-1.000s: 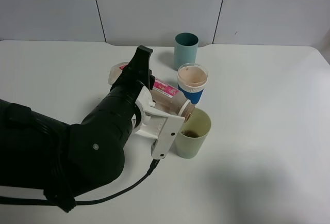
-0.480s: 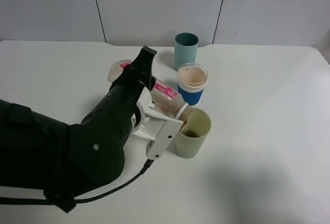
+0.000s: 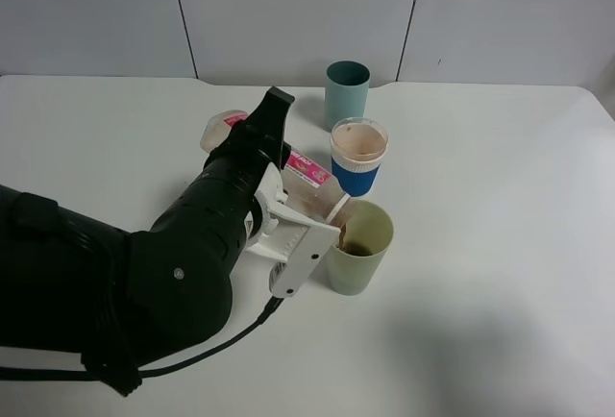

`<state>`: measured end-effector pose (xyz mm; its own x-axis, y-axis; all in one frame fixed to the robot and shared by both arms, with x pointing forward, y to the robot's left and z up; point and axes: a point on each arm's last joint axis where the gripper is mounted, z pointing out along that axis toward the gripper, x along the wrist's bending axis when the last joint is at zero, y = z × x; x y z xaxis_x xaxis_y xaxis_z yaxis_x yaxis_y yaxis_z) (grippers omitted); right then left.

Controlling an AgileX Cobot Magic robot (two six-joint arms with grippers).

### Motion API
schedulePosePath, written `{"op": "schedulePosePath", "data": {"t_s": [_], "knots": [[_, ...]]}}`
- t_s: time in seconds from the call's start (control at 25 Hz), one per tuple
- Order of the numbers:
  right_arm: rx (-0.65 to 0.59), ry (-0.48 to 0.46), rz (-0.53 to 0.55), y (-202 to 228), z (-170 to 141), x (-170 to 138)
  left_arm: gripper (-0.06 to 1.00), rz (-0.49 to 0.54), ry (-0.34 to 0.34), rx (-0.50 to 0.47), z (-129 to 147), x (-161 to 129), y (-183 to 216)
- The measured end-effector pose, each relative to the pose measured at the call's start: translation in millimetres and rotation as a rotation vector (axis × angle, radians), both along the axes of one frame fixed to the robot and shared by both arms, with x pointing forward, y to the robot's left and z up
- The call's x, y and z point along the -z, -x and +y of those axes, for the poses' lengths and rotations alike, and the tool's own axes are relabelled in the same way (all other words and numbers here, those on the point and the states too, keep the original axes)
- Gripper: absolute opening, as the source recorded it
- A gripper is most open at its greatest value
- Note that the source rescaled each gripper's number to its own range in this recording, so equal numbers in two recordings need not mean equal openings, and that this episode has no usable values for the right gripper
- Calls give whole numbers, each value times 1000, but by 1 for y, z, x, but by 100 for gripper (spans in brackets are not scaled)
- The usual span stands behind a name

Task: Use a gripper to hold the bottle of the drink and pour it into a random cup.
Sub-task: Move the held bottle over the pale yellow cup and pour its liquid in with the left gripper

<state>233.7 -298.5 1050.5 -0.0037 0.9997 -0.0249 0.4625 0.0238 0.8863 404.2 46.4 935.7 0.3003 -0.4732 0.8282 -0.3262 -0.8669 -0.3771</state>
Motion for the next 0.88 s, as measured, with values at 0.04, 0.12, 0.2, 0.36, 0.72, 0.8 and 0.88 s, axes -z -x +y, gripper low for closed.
{"op": "schedulePosePath", "data": {"t_s": [0.04, 0.12, 0.2, 0.36, 0.72, 0.8, 0.88], "knots": [[0, 0, 0, 0, 0, 0, 5, -1, -6, 2, 0, 0, 0], [0, 0, 0, 0, 0, 0, 5, -2, -9, 4, 0, 0, 0], [0, 0, 0, 0, 0, 0, 5, -3, -14, 6, 0, 0, 0], [0, 0, 0, 0, 0, 0, 5, -6, -26, 11, 0, 0, 0], [0, 0, 0, 0, 0, 0, 5, -6, -30, 13, 0, 0, 0], [0, 0, 0, 0, 0, 0, 5, -6, -30, 13, 0, 0, 0], [0, 0, 0, 0, 0, 0, 5, -6, -30, 13, 0, 0, 0]]}}
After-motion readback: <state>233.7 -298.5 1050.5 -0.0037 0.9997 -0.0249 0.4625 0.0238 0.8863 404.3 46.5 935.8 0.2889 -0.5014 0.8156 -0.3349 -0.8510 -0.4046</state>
